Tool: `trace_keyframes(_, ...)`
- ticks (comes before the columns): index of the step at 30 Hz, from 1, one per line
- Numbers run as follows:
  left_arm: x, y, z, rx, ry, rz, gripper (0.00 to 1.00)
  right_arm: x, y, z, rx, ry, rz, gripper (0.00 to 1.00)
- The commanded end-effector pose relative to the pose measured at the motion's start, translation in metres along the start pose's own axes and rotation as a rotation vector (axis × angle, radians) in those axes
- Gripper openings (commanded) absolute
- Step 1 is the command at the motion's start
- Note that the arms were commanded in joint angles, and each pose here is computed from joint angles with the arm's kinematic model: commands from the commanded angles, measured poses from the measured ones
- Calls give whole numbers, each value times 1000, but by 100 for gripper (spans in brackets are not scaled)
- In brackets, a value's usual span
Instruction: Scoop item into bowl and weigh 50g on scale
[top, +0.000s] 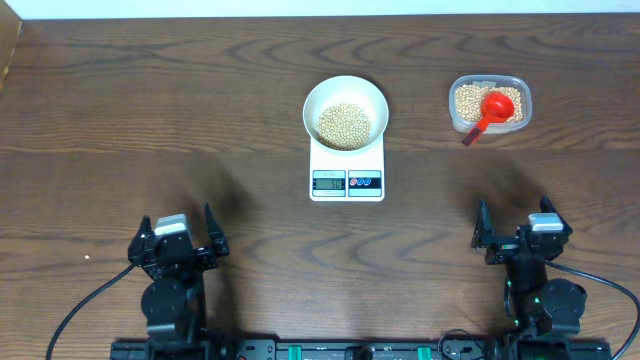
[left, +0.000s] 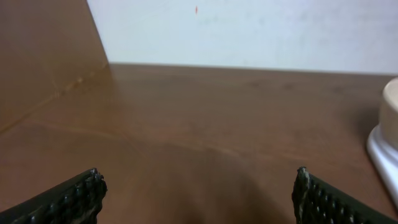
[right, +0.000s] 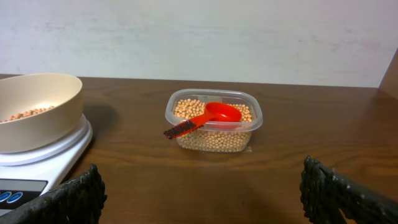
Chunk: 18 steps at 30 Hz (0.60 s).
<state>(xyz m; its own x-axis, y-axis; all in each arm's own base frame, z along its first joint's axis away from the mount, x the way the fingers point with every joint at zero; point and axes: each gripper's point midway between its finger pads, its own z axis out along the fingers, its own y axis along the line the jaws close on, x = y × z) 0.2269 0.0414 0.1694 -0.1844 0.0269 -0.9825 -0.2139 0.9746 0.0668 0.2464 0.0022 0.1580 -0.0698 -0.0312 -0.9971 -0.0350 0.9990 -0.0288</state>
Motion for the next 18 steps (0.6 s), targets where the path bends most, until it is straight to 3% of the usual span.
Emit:
trace_keyframes(1,16,5,5,-37,26,-8,98,0,3,0,-16,-3,-12,99)
trace_keyframes(8,33,1,12,-24,41,-6,98,0,3,0,-16,-2,-12,99)
trace_keyframes(18,28,-8,16,28,-16,-12,98,0,3,0,-16,-2,-12,99)
